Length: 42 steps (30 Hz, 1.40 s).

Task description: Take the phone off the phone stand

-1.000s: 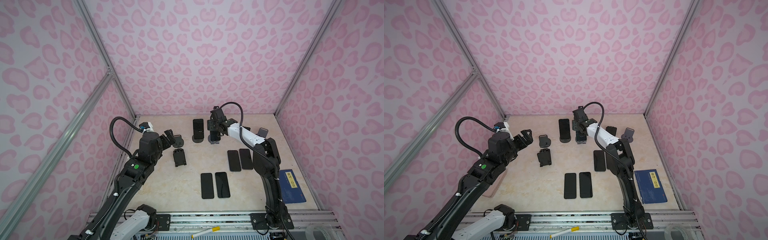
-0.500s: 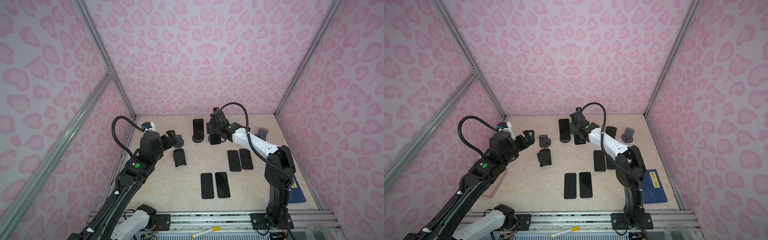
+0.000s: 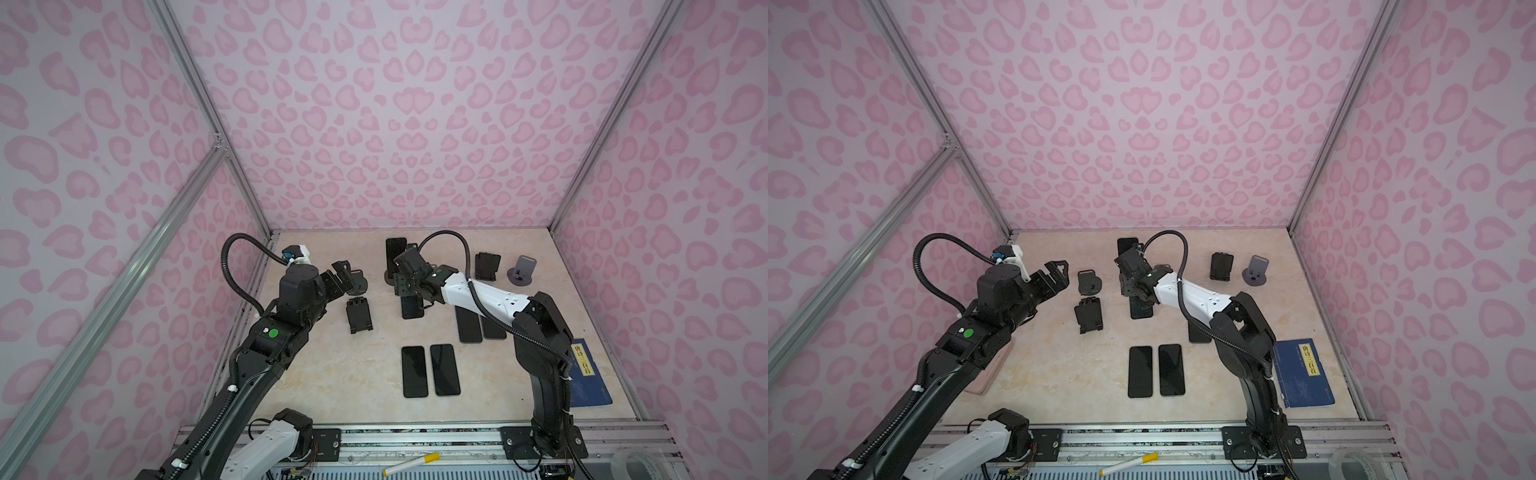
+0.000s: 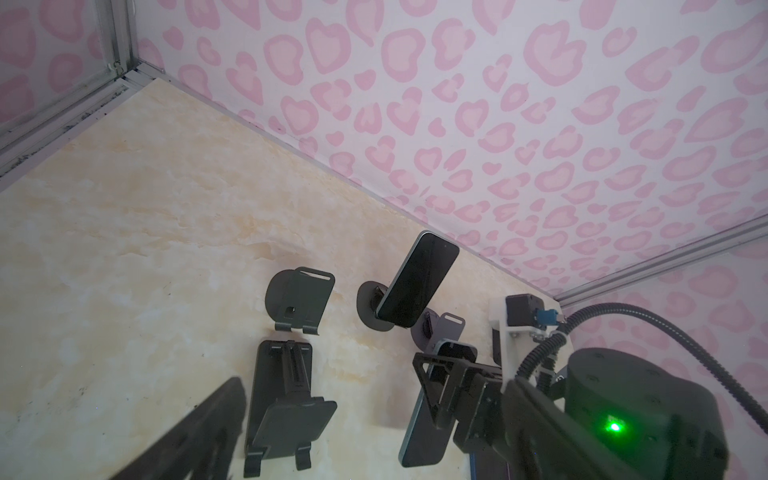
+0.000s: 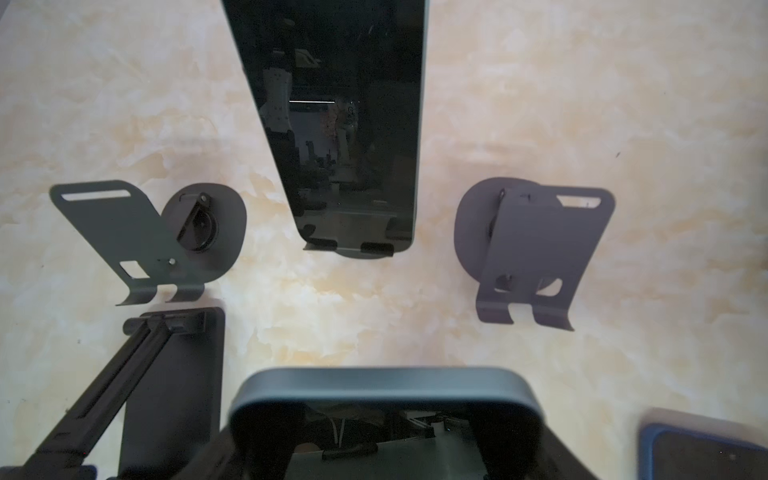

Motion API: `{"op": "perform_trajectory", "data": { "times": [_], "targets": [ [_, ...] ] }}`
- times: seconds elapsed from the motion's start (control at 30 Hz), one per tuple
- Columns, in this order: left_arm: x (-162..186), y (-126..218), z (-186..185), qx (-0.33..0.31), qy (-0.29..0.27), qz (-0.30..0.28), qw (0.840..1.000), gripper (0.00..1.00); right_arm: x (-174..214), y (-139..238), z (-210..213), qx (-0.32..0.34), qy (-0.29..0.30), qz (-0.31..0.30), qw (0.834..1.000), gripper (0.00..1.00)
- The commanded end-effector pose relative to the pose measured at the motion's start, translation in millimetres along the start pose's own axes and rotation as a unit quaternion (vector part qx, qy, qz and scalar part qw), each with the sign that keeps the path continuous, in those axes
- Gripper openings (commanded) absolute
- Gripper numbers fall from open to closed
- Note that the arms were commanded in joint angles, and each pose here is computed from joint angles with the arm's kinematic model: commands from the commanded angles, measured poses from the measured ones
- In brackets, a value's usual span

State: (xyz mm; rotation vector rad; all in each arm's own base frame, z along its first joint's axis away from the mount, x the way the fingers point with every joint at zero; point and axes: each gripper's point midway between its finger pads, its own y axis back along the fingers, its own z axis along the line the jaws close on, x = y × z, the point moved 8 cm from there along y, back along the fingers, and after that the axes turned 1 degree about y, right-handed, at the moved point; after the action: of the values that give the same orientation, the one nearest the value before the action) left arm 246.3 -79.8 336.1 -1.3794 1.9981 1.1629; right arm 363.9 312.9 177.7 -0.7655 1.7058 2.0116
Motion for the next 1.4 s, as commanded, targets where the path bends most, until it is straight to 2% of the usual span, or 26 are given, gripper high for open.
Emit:
{"op": "perform_trajectory", "data": {
  "times": [0.0,0.43,0.63,0.87,0.93,1.37],
  "targets": [
    [-4,3,-2,0.007,0.005,-0.011,1.0,0.99,10,-9,3,0.002,-0.025,0.007,1.0,0.65],
    [-4,3,-2,0.005,0.0,-0.011,1.0,0.99,46,-44,1,0.015,-0.033,0.051,0.998,0.65],
    [-5,3,-1,0.003,0.0,-0.014,1.0,1.0,60,-50,4,0.034,-0.05,0.036,0.997,0.63],
    [-2,-1,-2,0.005,0.001,-0.006,1.0,1.0,65,-53,12,0.022,-0.058,0.035,0.997,0.65],
    [-2,-2,-2,0.004,0.0,-0.004,1.0,0.99,79,-56,5,0.029,-0.056,0.049,0.997,0.65],
    [0,-4,-1,0.001,0.002,-0.002,1.0,1.0,89,-63,3,0.048,-0.041,0.051,0.997,0.68]
  ]
}}
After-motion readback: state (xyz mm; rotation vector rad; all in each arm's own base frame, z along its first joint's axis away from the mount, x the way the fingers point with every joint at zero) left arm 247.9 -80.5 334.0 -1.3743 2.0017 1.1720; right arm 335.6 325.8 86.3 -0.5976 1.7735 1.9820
